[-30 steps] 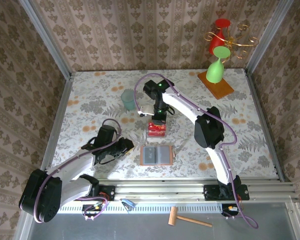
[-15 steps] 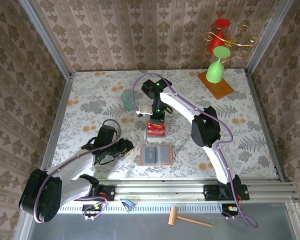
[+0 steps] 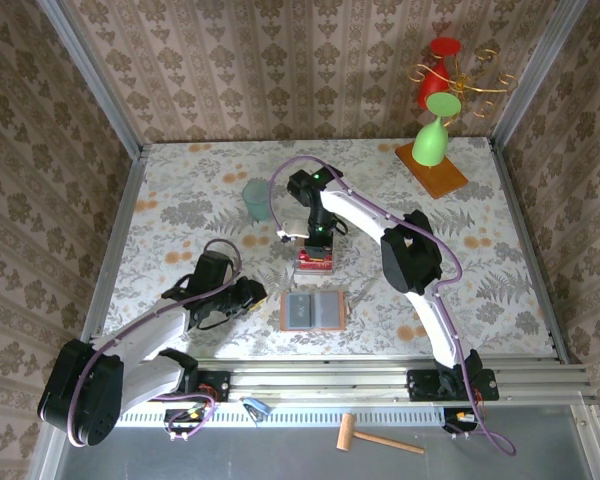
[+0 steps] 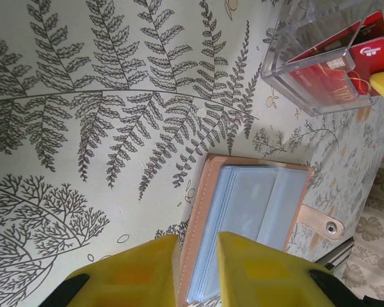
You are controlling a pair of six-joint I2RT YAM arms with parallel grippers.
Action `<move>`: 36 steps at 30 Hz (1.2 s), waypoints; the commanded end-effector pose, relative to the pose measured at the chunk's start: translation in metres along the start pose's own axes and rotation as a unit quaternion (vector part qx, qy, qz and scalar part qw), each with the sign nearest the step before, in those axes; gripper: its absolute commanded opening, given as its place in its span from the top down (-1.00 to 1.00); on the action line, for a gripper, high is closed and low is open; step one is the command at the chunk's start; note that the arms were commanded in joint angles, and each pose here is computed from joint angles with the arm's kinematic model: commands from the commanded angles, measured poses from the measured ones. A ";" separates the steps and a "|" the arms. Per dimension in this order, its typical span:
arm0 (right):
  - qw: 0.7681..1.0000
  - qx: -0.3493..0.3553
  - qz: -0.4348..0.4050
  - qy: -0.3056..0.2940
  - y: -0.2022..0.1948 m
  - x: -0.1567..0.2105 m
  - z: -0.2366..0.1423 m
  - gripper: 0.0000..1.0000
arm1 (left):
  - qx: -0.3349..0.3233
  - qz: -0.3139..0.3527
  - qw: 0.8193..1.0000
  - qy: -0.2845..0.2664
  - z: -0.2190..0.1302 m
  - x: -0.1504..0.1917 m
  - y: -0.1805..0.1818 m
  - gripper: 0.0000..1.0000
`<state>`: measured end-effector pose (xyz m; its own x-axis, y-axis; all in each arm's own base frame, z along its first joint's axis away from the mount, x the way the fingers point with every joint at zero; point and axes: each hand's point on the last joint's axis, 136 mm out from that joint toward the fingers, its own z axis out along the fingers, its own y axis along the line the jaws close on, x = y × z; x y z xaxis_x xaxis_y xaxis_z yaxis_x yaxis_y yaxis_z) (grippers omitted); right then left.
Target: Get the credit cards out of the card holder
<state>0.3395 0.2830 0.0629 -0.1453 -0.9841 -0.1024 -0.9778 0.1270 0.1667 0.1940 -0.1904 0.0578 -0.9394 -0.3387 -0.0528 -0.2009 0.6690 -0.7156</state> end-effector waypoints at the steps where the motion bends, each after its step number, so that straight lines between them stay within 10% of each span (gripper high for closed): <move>1: 1.000 0.015 0.001 -0.014 -0.003 -0.001 -0.011 0.62 | 0.008 0.011 1.000 -0.005 -0.004 -0.005 -0.009 0.55; 25: 0.974 0.104 0.135 -0.147 0.029 -0.002 -0.066 0.41 | 0.018 0.036 0.999 0.028 0.018 0.001 -0.026 0.56; 36: 0.898 0.083 0.330 -0.280 0.060 -0.014 -0.059 0.38 | 0.012 0.047 0.998 0.047 0.031 0.012 -0.029 0.57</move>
<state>0.2827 0.2769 0.1093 -0.6207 -0.6668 -0.4124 -0.7643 0.6319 0.1288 0.1907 -0.2244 0.0459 -0.9737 -0.2265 -0.0257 -0.1425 0.6928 -0.7069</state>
